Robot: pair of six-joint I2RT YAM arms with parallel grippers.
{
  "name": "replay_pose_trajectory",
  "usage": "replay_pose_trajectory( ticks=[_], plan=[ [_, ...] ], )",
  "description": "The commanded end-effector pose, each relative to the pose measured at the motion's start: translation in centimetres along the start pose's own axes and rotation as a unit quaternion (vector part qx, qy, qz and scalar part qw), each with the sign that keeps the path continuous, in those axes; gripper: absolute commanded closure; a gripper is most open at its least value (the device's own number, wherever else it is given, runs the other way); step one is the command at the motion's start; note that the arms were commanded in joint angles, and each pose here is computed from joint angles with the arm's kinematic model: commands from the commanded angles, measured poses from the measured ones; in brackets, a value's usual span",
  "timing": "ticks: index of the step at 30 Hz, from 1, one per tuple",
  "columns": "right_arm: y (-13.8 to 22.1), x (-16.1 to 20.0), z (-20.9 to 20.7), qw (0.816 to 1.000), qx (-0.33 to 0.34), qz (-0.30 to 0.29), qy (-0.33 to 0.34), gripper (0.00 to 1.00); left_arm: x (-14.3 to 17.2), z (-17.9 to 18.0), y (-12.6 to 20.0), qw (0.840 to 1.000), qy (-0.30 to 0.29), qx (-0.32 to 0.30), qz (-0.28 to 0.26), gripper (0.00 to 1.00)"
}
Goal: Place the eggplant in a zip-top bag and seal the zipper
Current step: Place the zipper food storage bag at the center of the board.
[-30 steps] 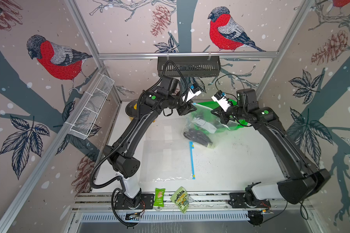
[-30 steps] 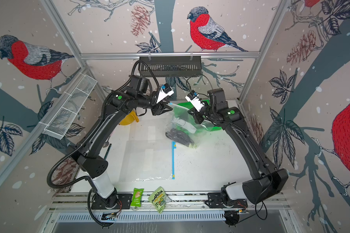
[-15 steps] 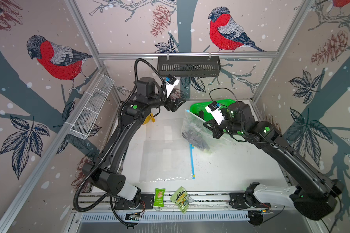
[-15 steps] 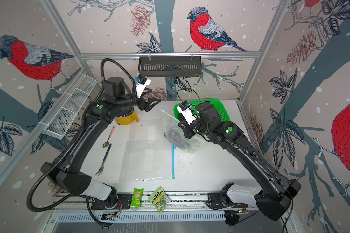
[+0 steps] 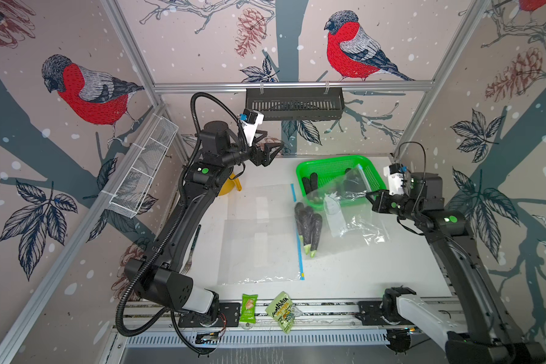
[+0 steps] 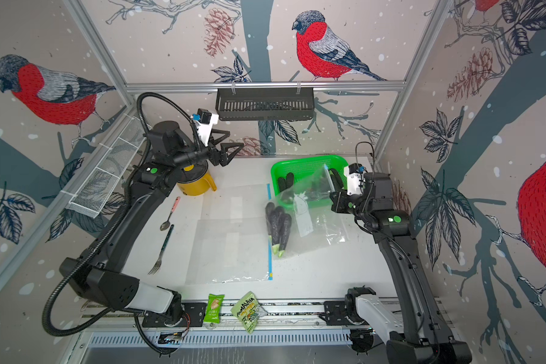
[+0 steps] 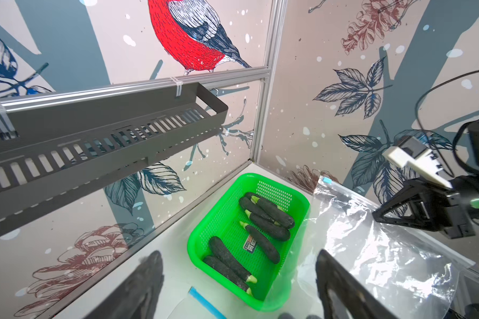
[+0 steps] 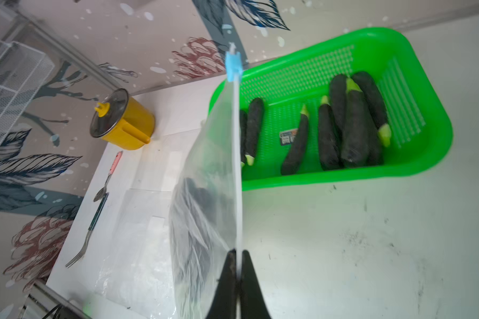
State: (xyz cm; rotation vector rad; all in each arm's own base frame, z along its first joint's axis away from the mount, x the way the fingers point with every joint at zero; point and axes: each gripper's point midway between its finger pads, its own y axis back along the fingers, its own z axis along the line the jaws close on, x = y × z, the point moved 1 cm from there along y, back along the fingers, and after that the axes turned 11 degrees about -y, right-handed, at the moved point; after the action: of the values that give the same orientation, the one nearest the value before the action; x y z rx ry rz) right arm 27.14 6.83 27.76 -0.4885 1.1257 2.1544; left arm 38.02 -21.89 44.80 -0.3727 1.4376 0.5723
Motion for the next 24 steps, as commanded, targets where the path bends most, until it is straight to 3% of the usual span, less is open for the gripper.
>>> replay_pose_trajectory(
  ticks=[1, 9, 21, 24],
  plan=[
    [0.2, 2.0, -3.7, 0.998, 0.034, 0.018, -0.04, 0.99, -1.0, -0.5, 0.2, 1.0, -0.006, 0.014, -0.025, 0.15],
    [1.0, 2.3, -12.3, 0.978, 0.173, -0.028, -0.113, 0.98, -0.4, -1.4, 0.4, 0.999, 0.002, 0.032, -0.034, 0.15],
    [0.2, 1.8, -18.3, 0.952, 0.234, -0.051, -0.189, 0.95, 1.1, -2.1, 0.4, 0.998, 0.013, 0.048, -0.03, 0.14],
    [0.8, 0.7, -19.4, 0.943, 0.244, -0.092, -0.206, 0.93, 1.7, -2.2, 0.6, 0.999, 0.013, 0.043, -0.027, 0.15]
  ],
)
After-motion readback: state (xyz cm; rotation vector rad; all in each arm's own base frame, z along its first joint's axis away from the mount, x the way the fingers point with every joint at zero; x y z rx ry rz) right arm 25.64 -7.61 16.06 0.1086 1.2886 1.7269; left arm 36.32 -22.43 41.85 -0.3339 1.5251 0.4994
